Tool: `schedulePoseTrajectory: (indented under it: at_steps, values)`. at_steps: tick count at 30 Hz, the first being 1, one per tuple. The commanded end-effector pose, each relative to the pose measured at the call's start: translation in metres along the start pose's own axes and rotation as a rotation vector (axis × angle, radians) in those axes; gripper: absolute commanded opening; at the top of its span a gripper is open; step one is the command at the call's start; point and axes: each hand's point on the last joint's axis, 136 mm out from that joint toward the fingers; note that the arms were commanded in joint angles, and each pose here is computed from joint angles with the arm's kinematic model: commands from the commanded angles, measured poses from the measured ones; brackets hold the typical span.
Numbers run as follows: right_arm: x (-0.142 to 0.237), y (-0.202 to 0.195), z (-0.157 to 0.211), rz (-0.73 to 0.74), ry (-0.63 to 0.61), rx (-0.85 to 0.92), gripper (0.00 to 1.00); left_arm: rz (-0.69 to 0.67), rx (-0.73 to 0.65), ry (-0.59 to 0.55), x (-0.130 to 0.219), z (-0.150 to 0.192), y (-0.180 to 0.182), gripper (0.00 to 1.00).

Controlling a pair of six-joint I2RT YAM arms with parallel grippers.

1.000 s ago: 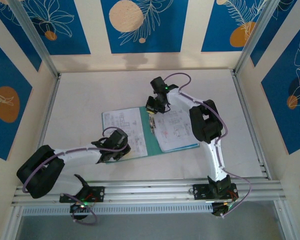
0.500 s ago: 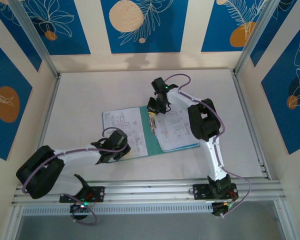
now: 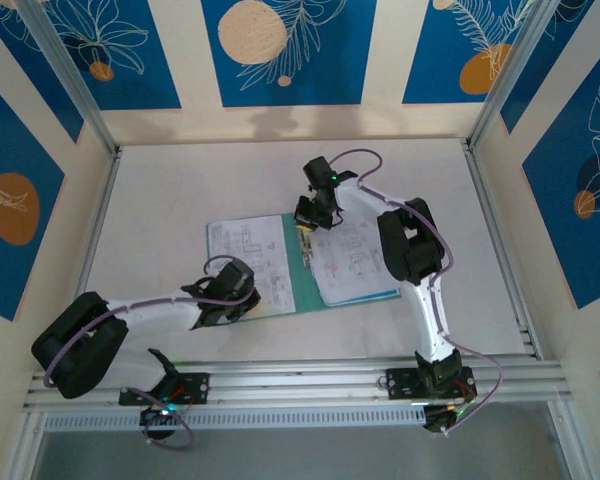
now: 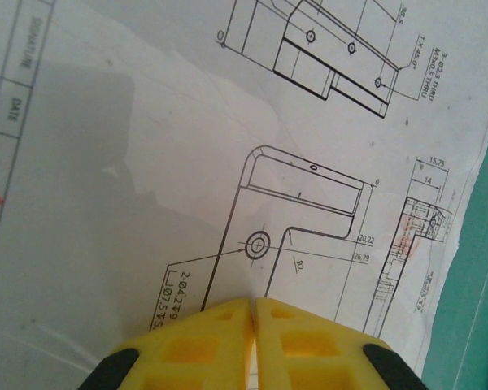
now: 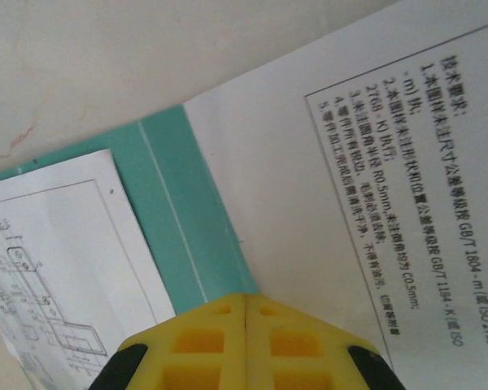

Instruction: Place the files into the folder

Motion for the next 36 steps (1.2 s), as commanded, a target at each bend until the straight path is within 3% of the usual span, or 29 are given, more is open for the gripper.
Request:
schedulePoseTrajectory:
  at_steps: [1,19,25,29,36]
  values:
    - [0.025,0.020,0.012,-0.055,-0.005,0.039,0.00,-0.124,0.015,-0.005,-0.001,0.000,0.040,0.11]
    - [0.066,0.020,0.087,-0.123,-0.024,0.031,0.00,-0.115,0.022,-0.019,0.004,-0.001,0.039,0.09]
    - [0.092,-0.026,0.099,-0.019,-0.131,-0.087,0.00,-0.115,0.022,-0.019,0.004,0.001,0.040,0.09]
    - [0.080,-0.060,0.112,-0.011,-0.093,-0.195,0.00,-0.113,0.019,-0.021,0.003,0.001,0.039,0.09]
    - [0.058,-0.075,0.119,0.024,-0.034,-0.227,0.00,-0.112,0.016,-0.023,0.004,0.001,0.039,0.09]
Point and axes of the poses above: each hand's point on the last joint's axis, 136 mm out from that joint toward the fingers, its own x axis back along the fingers, its own y axis along the line the jaws close on, z = x × y, and after that the axes turned 11 degrees about x, right-handed
